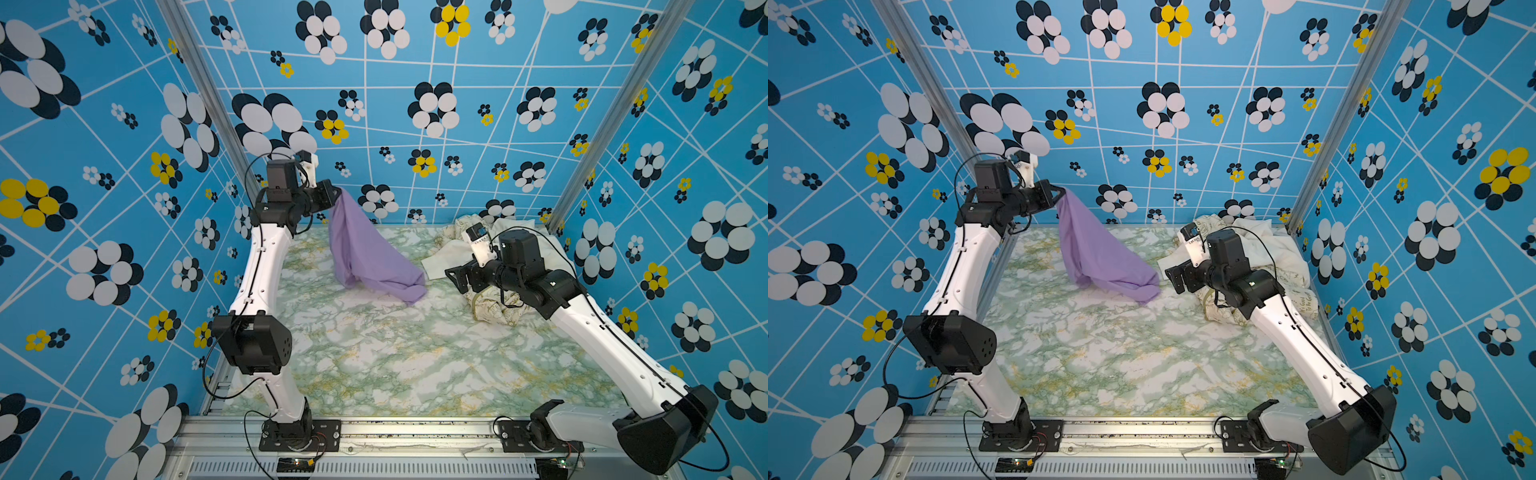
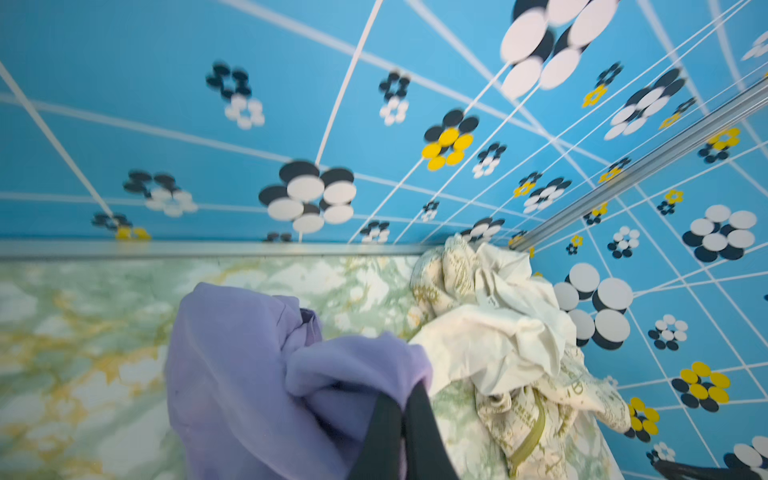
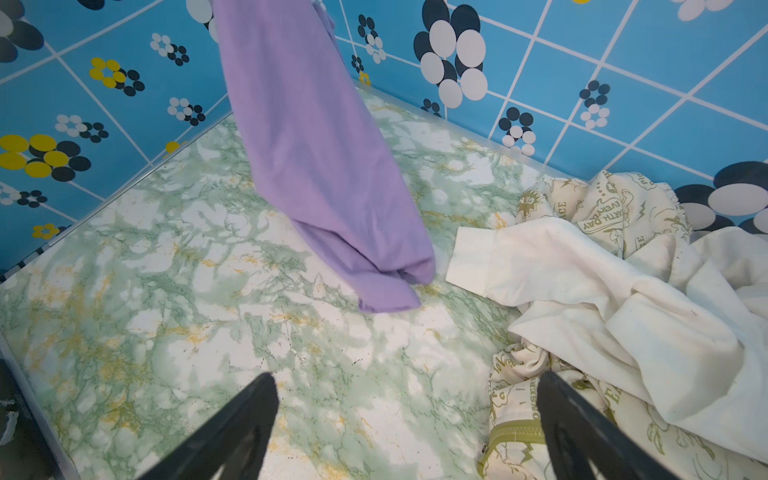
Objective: Pick out a specific cloth from the pile
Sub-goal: 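Lift the lavender cloth with the left gripper and carry it farther away, then lower the lavender cloth onto the table and open the left gripper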
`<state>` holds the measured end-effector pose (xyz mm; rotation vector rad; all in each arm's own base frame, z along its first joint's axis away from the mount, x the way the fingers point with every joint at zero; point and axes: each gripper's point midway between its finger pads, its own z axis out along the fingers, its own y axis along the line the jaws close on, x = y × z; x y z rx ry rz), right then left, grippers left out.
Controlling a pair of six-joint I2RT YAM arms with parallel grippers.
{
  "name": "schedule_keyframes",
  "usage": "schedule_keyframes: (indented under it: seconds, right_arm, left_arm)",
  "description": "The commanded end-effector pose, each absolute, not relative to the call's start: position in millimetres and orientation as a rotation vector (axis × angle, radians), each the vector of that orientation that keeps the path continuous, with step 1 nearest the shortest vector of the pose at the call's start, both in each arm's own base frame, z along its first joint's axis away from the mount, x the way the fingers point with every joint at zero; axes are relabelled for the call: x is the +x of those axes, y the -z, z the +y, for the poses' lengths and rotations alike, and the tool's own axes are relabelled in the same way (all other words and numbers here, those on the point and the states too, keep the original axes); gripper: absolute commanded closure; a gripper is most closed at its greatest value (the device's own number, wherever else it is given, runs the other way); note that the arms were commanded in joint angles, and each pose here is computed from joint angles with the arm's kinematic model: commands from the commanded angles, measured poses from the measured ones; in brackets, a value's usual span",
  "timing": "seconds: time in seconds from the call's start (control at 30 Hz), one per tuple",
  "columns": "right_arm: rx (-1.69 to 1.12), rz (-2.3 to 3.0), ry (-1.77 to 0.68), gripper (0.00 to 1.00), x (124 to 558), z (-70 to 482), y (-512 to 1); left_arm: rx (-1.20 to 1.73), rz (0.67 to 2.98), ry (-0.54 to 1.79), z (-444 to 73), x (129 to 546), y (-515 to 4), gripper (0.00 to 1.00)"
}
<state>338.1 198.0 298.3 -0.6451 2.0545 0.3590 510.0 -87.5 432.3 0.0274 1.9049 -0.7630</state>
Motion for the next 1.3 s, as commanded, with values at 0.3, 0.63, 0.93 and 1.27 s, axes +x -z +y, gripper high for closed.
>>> schedule_keyframes:
  seconds: [0.3,0.63,0.93,1.27]
  right_arm:
    - [-0.563,1.994,-0.338,0.01,336,183,-308]
    - [-0.563,2.020,-0.344,0.01,333,180,-299]
    - [-0.561,2.031,-0.349,0.01,332,179,-296]
    - [-0.559,2.041,-0.343,0.01,330,177,-291]
  left_arm:
    - [0.005,2.014,0.648,-79,488,-382,1.00]
    - [-0.188,2.441,0.692,-98,418,-131,1.00]
    - [-0.326,2.581,0.649,-93,370,-52,1.00]
    - [-0.376,2.663,0.489,-76,332,-27,1.00]
